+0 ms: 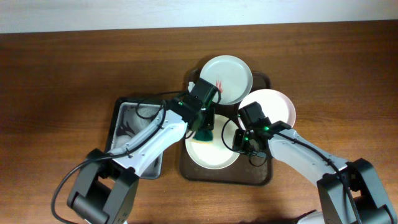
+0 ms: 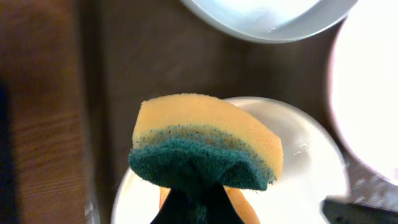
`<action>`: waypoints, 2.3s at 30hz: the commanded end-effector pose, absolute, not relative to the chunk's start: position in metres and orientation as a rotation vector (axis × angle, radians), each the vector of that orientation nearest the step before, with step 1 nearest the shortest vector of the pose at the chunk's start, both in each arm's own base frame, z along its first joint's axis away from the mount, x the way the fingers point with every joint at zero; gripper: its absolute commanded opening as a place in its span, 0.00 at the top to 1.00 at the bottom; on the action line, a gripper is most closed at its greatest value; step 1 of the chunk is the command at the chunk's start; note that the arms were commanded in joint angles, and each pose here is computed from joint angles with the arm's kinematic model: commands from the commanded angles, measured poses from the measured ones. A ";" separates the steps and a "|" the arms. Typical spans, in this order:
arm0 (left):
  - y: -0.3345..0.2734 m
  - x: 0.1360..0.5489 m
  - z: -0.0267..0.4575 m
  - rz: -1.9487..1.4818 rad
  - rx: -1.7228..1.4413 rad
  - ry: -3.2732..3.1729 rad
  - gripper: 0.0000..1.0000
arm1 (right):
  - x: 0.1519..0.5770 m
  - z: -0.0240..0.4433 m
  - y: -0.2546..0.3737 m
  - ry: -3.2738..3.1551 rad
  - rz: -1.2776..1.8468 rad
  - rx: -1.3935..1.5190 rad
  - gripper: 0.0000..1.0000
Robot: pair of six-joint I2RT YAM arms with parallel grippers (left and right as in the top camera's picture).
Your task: Clean dirty plates on tray and stack at the side
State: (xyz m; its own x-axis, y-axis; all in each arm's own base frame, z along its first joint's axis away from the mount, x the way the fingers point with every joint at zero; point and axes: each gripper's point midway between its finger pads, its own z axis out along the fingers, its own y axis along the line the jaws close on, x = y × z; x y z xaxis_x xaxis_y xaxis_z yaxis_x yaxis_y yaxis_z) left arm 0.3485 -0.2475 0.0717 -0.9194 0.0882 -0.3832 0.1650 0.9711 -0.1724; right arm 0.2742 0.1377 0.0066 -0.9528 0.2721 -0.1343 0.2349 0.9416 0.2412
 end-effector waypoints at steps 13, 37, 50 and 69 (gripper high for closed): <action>-0.194 0.309 -0.017 -0.039 0.026 2.722 1.00 | 0.275 0.002 0.126 2.924 0.254 0.420 0.96; -0.030 0.273 0.058 -0.012 -0.240 2.669 1.00 | 0.273 0.163 0.091 2.573 -0.040 -0.119 0.96; -0.045 0.272 0.057 -0.123 -0.190 2.679 0.59 | 0.260 0.218 0.132 2.095 -0.648 -0.416 0.96; -0.044 0.265 0.053 -0.114 -0.192 2.709 0.00 | 0.247 0.249 0.151 1.862 -0.765 -0.478 0.96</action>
